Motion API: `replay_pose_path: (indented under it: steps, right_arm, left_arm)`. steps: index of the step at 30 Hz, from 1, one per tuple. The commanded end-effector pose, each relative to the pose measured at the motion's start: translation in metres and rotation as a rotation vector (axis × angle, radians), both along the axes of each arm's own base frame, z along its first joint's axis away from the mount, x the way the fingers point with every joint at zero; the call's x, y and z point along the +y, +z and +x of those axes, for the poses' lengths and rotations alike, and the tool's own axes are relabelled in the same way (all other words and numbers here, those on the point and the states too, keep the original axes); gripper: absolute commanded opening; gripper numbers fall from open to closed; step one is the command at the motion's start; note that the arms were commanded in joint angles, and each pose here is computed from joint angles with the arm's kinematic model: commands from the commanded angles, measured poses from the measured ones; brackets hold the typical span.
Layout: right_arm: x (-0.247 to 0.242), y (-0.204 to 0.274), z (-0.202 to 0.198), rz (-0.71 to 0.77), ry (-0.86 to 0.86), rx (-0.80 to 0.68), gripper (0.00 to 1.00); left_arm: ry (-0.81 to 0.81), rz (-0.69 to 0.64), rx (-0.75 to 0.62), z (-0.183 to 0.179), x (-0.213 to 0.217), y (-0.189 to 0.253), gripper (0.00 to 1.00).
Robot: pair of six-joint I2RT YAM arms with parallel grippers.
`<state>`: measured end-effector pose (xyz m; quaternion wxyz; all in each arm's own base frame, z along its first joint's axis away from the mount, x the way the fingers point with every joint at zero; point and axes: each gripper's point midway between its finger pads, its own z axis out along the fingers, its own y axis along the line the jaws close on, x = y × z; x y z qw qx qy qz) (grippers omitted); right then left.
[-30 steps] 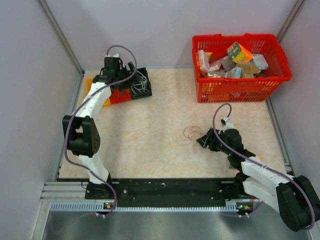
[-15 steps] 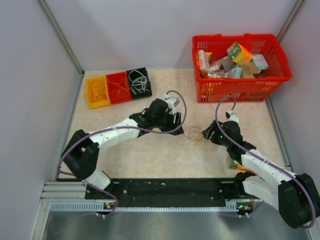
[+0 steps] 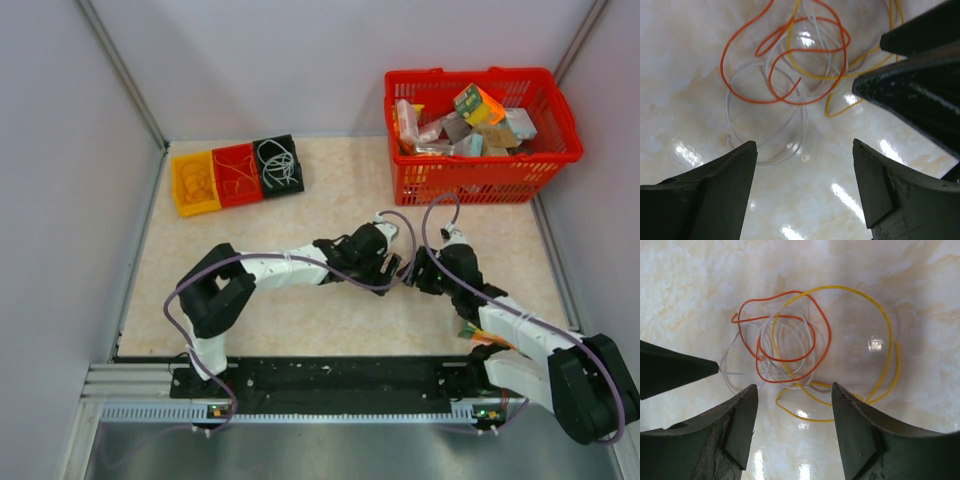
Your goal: Untangle the cables
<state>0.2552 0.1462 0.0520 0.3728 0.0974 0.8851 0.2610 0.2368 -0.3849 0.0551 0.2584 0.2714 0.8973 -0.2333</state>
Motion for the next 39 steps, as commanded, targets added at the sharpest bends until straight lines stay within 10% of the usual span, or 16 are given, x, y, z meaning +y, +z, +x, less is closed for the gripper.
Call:
replay_pose_path:
  steps: [1, 14, 20, 33, 39]
  right_arm:
    - [-0.013, 0.011, 0.008, 0.015, -0.049, -0.059, 0.61]
    - [-0.026, 0.017, 0.007, 0.048, -0.1, -0.08, 0.61]
    - [-0.023, 0.01, 0.005, 0.064, -0.092, -0.064, 0.61]
    - [0.004, -0.012, 0.003, 0.137, 0.022, 0.055, 0.56]
    - [-0.011, -0.021, 0.007, 0.11, -0.089, 0.058, 0.29]
  left_arm:
    - [0.059, 0.131, -0.112, 0.032, -0.001, -0.002, 0.81]
    - [0.045, 0.146, -0.07, 0.023, -0.006, -0.017, 0.56]
    - [0.062, 0.169, -0.098, 0.02, 0.002, -0.007, 0.0]
    - [-0.117, -0.185, -0.233, -0.022, 0.005, 0.156, 0.0]
    - [-0.304, -0.488, -0.399, -0.062, 0.013, 0.272, 0.0]
